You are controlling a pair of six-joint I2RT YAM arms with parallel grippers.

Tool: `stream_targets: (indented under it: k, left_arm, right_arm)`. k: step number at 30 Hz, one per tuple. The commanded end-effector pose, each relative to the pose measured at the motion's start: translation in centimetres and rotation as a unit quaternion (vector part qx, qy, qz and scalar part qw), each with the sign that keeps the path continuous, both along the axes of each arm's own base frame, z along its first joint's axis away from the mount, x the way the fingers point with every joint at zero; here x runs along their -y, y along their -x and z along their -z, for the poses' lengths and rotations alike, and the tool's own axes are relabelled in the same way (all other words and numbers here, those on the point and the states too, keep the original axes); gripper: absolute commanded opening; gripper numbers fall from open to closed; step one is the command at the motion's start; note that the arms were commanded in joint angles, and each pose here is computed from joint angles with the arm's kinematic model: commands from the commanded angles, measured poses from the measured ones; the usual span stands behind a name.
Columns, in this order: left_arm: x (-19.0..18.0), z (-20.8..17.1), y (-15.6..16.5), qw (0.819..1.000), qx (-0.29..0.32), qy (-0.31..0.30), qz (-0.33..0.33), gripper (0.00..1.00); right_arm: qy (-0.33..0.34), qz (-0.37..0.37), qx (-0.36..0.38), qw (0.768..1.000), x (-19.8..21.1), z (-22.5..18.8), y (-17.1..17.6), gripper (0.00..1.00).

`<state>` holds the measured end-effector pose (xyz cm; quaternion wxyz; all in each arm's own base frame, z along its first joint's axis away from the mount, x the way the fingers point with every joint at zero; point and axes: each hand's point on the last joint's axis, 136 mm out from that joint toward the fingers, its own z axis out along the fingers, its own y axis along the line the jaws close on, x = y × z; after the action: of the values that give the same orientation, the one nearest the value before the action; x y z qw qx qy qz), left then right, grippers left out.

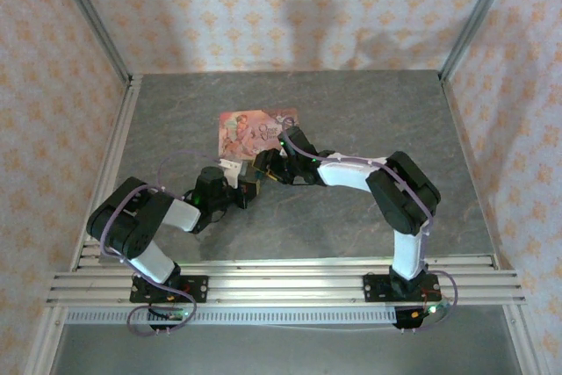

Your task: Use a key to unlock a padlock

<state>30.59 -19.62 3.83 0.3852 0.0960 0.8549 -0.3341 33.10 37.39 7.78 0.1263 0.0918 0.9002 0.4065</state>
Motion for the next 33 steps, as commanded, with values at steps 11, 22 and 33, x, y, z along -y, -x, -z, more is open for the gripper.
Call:
stream_targets:
  k: [11, 22, 33]
  left_arm:
    - [-0.1, -0.6, 0.2, 1.0, -0.011, 0.01, 0.015, 0.0]
    - [0.1, -0.9, 0.4, 0.999, -0.02, 0.024, 0.031, 0.0]
    - [0.3, -1.1, 0.4, 0.998, -0.027, 0.036, 0.038, 0.0]
  right_arm:
    - [0.037, -0.006, -0.005, 0.999, 0.5, 2.7, 1.8, 0.54]
    - [0.018, -0.015, 0.043, 0.999, -0.1, 1.1, 1.6, 0.58]
    - [0.002, -0.017, 0.05, 0.999, -0.3, 1.5, 1.9, 0.47]
